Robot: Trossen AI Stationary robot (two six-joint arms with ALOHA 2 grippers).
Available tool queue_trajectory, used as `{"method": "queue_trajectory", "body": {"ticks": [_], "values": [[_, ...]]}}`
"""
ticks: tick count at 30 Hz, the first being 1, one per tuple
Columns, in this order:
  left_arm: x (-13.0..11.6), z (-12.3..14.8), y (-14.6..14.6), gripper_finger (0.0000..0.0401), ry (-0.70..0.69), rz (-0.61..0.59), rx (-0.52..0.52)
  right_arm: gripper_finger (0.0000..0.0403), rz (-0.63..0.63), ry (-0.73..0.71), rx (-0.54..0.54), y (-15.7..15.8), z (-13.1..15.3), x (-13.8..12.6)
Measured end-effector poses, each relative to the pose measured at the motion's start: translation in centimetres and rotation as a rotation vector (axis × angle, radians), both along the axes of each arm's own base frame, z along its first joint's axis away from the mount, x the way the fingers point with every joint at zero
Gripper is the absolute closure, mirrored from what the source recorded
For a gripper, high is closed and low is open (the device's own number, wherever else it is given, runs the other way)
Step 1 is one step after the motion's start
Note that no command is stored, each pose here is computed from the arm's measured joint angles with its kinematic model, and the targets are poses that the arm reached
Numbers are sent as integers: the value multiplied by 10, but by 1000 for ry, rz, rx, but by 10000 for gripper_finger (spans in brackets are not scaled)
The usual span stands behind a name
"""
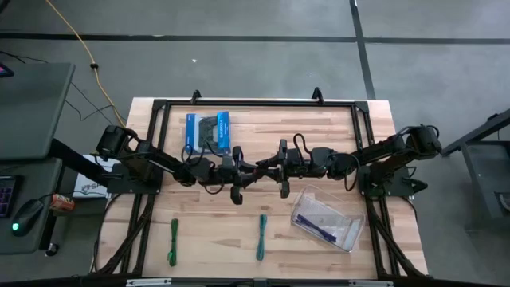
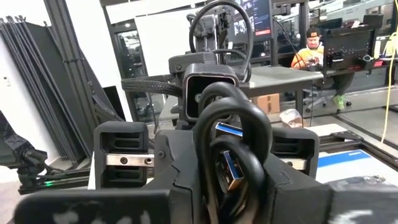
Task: Pick and place USB-C Cables
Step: Put the black usb cable into the transparent bin
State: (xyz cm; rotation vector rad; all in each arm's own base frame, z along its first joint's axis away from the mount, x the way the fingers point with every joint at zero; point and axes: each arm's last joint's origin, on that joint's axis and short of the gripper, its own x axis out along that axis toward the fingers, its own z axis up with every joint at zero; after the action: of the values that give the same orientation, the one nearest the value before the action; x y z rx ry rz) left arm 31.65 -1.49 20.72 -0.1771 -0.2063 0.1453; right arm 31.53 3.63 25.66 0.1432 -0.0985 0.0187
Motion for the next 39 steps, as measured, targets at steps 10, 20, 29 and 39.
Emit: {"method": "queue_trajectory", "body": {"ticks": [10,20,29,39], "values": [[0,-1,-3,215,6,-32,0,332,-6,10,-1,0,-1,0],[-2,-1,-5,134,55,-51,5,331,-19,37,-2,-1,-2,-2],[-40,41,2,133,252,-56,80,331,-10,160,-26,9,22,-35],[-102,46,6,133,211,-7,114,332,-173,237,-70,39,28,-75]]}}
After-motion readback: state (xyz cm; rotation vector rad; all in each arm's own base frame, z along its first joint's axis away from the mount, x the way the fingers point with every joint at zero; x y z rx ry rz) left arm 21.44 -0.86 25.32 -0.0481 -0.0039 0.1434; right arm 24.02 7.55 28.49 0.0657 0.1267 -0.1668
